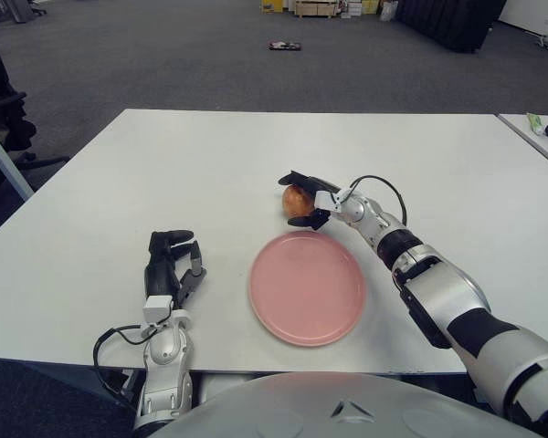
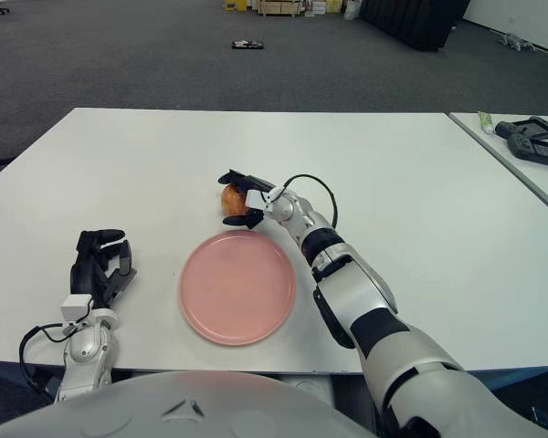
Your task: Put the apple into the plate.
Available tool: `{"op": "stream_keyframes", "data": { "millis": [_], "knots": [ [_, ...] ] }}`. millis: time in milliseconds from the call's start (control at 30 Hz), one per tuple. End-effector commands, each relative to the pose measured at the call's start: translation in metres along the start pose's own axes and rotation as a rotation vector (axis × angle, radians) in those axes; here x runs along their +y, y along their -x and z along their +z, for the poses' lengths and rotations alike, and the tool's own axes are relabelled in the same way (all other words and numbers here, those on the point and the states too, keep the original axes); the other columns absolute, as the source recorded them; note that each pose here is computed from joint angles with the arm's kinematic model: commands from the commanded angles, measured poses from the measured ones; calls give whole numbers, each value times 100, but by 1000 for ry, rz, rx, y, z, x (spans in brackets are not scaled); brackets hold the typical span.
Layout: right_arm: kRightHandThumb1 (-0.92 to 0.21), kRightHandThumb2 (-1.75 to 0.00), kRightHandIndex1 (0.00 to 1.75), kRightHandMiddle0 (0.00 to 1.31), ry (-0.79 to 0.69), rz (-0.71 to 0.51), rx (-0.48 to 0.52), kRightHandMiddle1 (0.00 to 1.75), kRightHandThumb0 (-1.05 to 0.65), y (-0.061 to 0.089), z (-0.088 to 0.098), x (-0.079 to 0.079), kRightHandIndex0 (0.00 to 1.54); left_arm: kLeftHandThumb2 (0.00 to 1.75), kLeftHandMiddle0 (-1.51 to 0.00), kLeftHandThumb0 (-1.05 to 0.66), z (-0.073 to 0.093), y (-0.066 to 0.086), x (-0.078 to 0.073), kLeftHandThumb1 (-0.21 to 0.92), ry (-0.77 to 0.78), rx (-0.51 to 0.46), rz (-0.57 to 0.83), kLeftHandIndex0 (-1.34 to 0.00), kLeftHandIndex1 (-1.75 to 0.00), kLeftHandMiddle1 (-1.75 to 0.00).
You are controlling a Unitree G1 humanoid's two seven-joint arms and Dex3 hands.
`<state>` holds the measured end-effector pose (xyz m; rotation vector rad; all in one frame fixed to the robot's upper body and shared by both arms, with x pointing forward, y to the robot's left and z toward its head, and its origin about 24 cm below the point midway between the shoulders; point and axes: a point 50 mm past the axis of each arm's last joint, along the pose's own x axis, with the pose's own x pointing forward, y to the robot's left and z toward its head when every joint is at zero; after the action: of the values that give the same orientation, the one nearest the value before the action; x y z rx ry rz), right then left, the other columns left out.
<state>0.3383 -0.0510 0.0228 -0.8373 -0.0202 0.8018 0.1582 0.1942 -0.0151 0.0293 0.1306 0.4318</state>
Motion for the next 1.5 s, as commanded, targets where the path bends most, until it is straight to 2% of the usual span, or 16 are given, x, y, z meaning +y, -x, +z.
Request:
{"op": "stream_keyframes", "data": {
  "millis": [0, 67, 133, 167, 233, 367, 567, 767, 967, 1133, 1267, 1467],
  "knots": [
    [-54, -105, 132, 0, -31, -28, 15, 141, -52, 5, -8, -3, 15, 69, -43, -36, -12, 5, 3, 81, -9, 68, 9, -26, -175, -155],
    [-65, -90, 140, 13, -49, -40, 14, 157, -45, 6, -9, -4, 18, 68, -43, -36, -12, 5, 4, 81, -7, 66, 8, -25, -175, -155],
    [-67, -87, 149, 23, -64, -53, 12, 166, -42, 6, -10, -4, 21, 68, -43, -36, -12, 5, 4, 81, -7, 64, 7, -25, -175, -155],
    [-63, -90, 148, 28, -70, -59, 11, 169, -27, 7, -10, -5, 31, 68, -42, -36, -12, 5, 4, 81, -8, 64, 7, -25, -175, -154],
    [-56, -96, 146, 34, -81, -72, 11, 172, -14, 7, -11, -5, 42, 68, -42, -36, -12, 5, 4, 81, -8, 65, 9, -25, -175, -154],
    [-42, -111, 146, 43, -105, -89, 9, 174, -4, 8, -12, -6, 57, 68, -41, -36, -12, 5, 5, 82, -6, 69, 12, -25, -175, -154],
    [-26, -134, 163, 48, -143, -129, 0, 175, -1, 10, -13, -9, 64, 64, -40, -35, -12, 5, 5, 84, -3, 74, 20, -24, -175, -153],
    [-17, -146, 173, 57, -128, -162, -12, 169, -1, 12, -14, -12, 67, 62, -39, -35, -11, 6, 5, 86, -3, 73, 24, -23, -175, -156],
    [-13, -151, 174, 62, -107, -206, -35, 167, -1, 15, -14, -18, 69, 61, -39, -35, -11, 5, 5, 87, -4, 73, 30, -22, -175, -156],
    [-10, -157, 175, 61, -105, -234, -53, 172, -1, 17, -12, -22, 71, 61, -40, -35, -10, 5, 5, 87, -4, 77, 34, -22, -175, -156],
    [-11, -156, 174, 59, -114, -250, -64, 174, -1, 17, -10, -25, 71, 60, -40, -35, -10, 5, 6, 87, -4, 80, 36, -22, -175, -155],
    [-6, -159, 167, 60, -171, -304, -101, 175, -1, 19, -6, -30, 81, 60, -39, -35, -10, 3, 6, 87, -2, 76, 40, -22, -175, -155]
  ]
}}
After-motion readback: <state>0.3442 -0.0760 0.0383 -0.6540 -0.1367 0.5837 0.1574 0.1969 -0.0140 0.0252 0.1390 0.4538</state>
